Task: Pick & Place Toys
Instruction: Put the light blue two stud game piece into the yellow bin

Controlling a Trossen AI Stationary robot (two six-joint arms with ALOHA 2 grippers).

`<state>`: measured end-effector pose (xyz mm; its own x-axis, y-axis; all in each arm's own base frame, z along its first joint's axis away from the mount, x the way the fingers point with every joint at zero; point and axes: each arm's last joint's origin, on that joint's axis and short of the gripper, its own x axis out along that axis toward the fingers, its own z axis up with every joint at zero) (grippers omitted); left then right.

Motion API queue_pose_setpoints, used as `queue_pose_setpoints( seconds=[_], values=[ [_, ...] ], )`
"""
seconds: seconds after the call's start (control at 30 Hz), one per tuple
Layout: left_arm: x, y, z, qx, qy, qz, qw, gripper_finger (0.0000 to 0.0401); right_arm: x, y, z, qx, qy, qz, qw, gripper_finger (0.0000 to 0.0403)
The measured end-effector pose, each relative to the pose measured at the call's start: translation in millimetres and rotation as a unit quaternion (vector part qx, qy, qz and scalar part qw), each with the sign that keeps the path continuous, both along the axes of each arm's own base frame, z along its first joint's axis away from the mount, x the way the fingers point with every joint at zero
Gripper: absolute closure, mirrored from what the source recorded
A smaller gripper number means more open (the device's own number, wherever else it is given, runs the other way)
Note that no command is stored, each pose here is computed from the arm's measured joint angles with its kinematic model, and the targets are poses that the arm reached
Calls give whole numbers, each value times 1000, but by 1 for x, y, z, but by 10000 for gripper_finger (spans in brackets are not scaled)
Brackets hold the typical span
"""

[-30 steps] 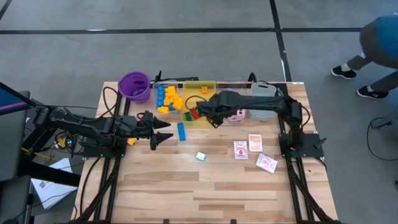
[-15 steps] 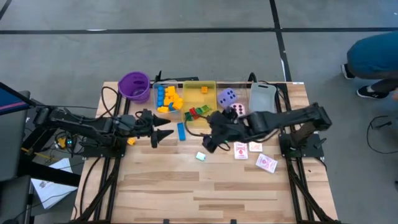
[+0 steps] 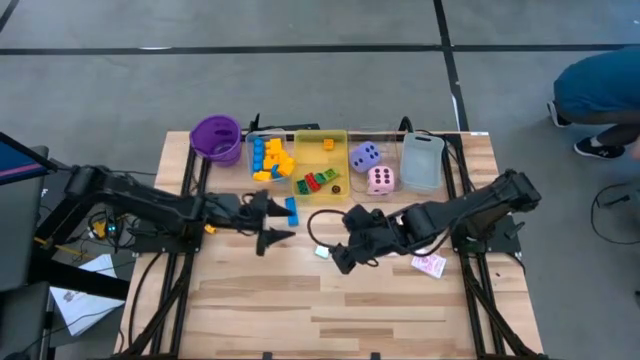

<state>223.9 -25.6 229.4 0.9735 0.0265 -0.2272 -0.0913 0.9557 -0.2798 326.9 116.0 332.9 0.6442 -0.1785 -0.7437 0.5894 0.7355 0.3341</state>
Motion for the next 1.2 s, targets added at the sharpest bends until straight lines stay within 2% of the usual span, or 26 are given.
queue_pose_setpoints(
  seconds=[0.17, 0.27, 0.37, 0.47, 0.6, 0.8, 1.2],
  values=[
    [24, -7, -27, 25, 21, -74, 997, 105, -2, 4, -1, 30, -6, -26, 999, 19],
    [35, -10, -50, 63, 50, -110, 991, 105, -2, 4, -1, 39, -8, -37, 999, 19],
    [42, -11, -72, 99, 85, -124, 984, 105, -2, 3, -1, 41, -7, -38, 998, 19],
    [46, -11, -86, 108, 104, -128, 980, 105, -2, 4, -2, 51, -2, -31, 998, 19],
    [50, -12, -94, 113, 104, -130, 980, 105, -2, 4, -2, 56, 1, -26, 998, 19],
    [58, -13, -104, 147, 94, -140, 975, 105, -1, 1, -2, 55, 1, -32, 998, 19],
    [89, -17, -104, 147, 53, -142, 978, 105, 1, -3, -2, 52, 2, -32, 998, 19]
  ],
)
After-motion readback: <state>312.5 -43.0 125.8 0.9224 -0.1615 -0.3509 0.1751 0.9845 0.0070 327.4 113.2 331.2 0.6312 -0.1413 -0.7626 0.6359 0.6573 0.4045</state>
